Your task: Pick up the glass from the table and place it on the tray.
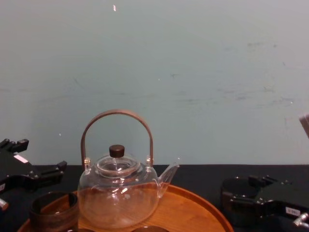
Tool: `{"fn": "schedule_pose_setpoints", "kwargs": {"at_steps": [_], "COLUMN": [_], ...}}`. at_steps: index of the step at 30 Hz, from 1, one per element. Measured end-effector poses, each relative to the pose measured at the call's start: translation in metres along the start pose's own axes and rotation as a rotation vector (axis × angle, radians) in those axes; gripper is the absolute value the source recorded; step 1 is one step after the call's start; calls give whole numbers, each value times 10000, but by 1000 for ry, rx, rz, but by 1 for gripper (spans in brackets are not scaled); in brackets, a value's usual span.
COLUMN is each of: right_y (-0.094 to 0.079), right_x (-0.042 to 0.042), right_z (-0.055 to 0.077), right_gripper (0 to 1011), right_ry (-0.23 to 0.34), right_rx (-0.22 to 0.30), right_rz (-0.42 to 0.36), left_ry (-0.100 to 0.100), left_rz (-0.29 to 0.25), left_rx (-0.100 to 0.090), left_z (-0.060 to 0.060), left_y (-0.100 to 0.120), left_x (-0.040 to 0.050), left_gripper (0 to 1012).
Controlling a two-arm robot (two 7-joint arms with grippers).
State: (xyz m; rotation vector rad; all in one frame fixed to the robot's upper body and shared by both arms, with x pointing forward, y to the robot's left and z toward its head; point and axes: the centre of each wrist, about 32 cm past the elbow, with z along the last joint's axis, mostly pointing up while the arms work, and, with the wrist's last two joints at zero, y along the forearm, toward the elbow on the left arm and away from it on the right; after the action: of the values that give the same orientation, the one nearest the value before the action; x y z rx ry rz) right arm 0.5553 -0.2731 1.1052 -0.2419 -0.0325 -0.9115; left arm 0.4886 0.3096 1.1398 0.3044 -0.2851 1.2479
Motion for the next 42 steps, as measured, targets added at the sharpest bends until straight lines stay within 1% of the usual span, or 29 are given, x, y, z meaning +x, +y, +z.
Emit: {"fn": "schedule_pose_setpoints", "kwargs": {"at_steps": [15,19,24,29,33,38,42], "right_y": [0,-7,-58,-107,-154,-185,-183], "right_x": [0,11,27,43,39,1,-61], "right_z": [0,-26,-44,0,67,143,220], "right_gripper": [906,907,907,907,907,907,907], "right_ry": [0,9,14,8,-3,-13,-27], "right_rx": [0,7,21,43,67,86,102], "right_rz": [0,8,22,29,35,53,81], "left_ry": [0,0,0,0,0,0,0], "left_rz": [0,0,0,0,0,0,0], "left_rx": [0,0,0,0,0,0,0], "left_z": [0,0,0,0,0,0,0], "left_y": [0,0,0,0,0,0,0], "left_x": [0,0,0,0,0,0,0], "left_gripper": [1001,1001,1001,1001,1001,1001,1001]}}
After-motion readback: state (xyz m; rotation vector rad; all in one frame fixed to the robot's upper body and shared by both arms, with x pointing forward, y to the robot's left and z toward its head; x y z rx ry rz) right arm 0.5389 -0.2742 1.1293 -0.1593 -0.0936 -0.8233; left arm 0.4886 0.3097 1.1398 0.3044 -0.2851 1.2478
